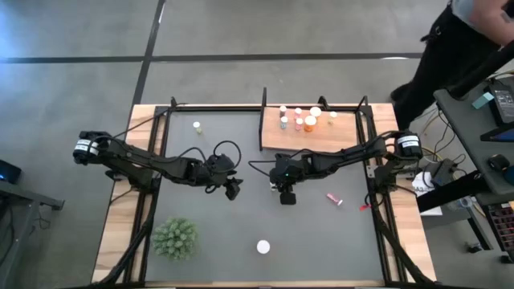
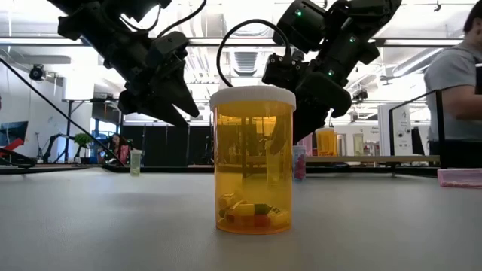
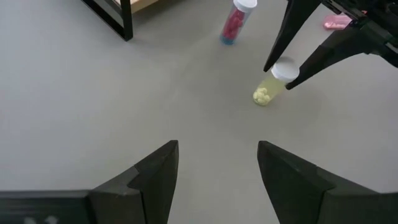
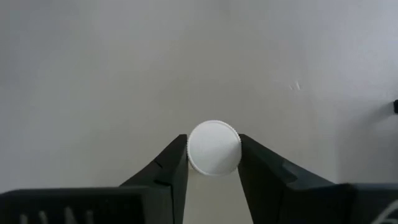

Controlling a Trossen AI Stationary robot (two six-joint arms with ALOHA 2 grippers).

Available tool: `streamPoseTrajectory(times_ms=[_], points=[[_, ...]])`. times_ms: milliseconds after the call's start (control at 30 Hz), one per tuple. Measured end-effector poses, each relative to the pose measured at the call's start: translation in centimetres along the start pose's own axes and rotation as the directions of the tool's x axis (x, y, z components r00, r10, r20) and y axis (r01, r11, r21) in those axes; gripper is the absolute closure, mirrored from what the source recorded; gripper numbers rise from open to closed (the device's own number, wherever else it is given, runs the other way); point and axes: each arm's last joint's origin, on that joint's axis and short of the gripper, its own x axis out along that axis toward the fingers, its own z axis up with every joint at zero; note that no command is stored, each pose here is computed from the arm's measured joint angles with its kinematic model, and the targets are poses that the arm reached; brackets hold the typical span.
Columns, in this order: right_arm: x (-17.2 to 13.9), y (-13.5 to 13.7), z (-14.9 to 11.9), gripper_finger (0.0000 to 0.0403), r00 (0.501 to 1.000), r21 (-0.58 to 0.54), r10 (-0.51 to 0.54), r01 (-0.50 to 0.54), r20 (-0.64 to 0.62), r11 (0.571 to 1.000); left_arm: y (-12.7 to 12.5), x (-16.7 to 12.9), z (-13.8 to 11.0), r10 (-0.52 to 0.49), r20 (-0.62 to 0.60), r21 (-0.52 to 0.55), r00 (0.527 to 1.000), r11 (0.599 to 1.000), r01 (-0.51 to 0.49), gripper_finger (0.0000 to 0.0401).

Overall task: Pick and place medicine bottles onto shelf by color
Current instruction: Put the bottom yellow pill bottle on the shelf aligned with the other yellow pill bottle

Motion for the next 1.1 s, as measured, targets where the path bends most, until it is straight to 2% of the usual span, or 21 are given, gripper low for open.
streamPoseTrajectory(times_ms=[233, 567, 833, 1033, 1100], points=[[-0.7, 0.0, 0.2, 0.028, 1.0, 0.003, 0.0, 0.0, 0.009, 1.0, 0.2, 0.1, -0.3, 0.008, -0.009, 0.004, 1.0, 1.0, -0.008, 0.0198], [-5.3, 0.0, 1.2, 0.0285, 0.997, 0.001, -0.019, 0.019, 0.071, 1.0, 0.2, 0.1, -0.3, 0.008, -0.009, 0.004, 1.0, 1.0, -0.008, 0.0198], [-8.9, -0.2, 0.8, 0.0279, 0.988, 0.045, -0.147, 0.145, 0.049, 0.988, 0.2, 0.1, -0.3, 0.007, -0.008, 0.003, 1.0, 1.0, -0.007, 0.0198], [-10.7, -0.6, -0.6, 0.0287, 0.957, 0.06, -0.288, 0.289, -0.021, 0.955, 0.2, 0.1, -0.3, 0.013, -0.004, 0.004, 1.0, 1.0, -0.013, 0.0198], [-11.2, -0.7, -1.2, 0.0286, 0.952, 0.076, -0.305, 0.307, -0.037, 0.949, 0.2, 0.1, -0.3, 0.013, -0.004, 0.004, 1.0, 1.0, -0.013, 0.0198]])
